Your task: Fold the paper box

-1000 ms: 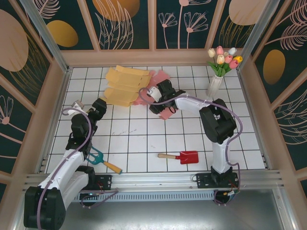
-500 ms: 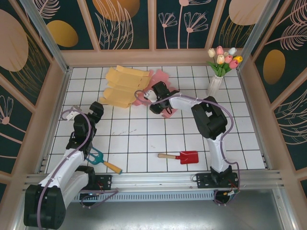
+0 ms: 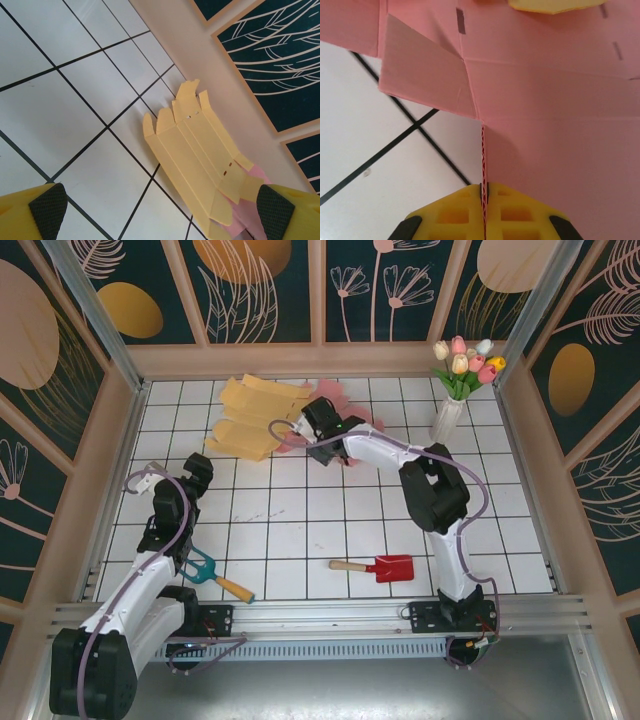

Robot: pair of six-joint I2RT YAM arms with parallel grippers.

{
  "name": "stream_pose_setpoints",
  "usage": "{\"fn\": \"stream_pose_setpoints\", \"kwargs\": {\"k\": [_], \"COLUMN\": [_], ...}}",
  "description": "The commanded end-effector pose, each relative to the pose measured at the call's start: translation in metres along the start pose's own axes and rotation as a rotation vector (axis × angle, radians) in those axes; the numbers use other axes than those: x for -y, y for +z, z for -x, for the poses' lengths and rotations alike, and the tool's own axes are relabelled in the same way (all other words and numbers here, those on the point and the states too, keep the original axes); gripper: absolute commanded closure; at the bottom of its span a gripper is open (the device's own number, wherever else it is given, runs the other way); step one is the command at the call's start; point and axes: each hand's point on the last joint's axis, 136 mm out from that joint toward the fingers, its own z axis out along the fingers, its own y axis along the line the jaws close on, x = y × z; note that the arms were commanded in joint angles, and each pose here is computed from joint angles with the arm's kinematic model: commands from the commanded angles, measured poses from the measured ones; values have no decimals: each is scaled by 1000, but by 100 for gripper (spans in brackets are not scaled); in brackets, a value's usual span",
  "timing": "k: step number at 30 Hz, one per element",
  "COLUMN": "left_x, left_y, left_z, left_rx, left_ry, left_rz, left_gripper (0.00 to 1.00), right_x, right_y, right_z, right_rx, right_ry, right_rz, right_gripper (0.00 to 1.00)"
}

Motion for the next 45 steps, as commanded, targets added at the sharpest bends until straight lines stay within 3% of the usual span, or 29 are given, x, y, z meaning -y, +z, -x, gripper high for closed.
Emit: {"fn": "stream_pose_setpoints", "kwargs": {"k": [1, 9, 15, 20, 26, 32, 36, 41, 45], "left_x": [-1, 7, 33, 53, 83, 93, 98, 116, 126], "left_y": [-2, -4, -14, -27, -45, -46, -38, -23, -16], "left_z": [1, -2, -9, -10, -7, -19, -43, -95, -127], "left_rx": [14, -15, -81, -124, -172, -212, -255, -356, -408], "left_ry": [23, 32, 47, 4, 49, 117, 167, 284, 331], "left_rz": [3, -32, -162, -260, -368, -362, -352, -338, -339], "left_gripper": [1, 1, 1, 1, 1, 1, 1, 1, 1], "right_x": [28, 60, 66, 49, -6, -70, -93, -78, -53], "right_y": [-32, -94, -142, -155, -137, -121, -125, -161, -198], "right_z": [17, 13, -25, -68, -88, -81, -77, -78, -90], "right_rx": [-10, -2, 24, 31, 169, 330, 396, 455, 487], "right_ry": [-49, 36, 224, 380, 593, 729, 788, 820, 821], "right_rz": [-166, -282, -345, -347, -153, 133, 284, 286, 204], "right_gripper": [100, 100, 100, 100, 100, 100, 78, 52, 46]}}
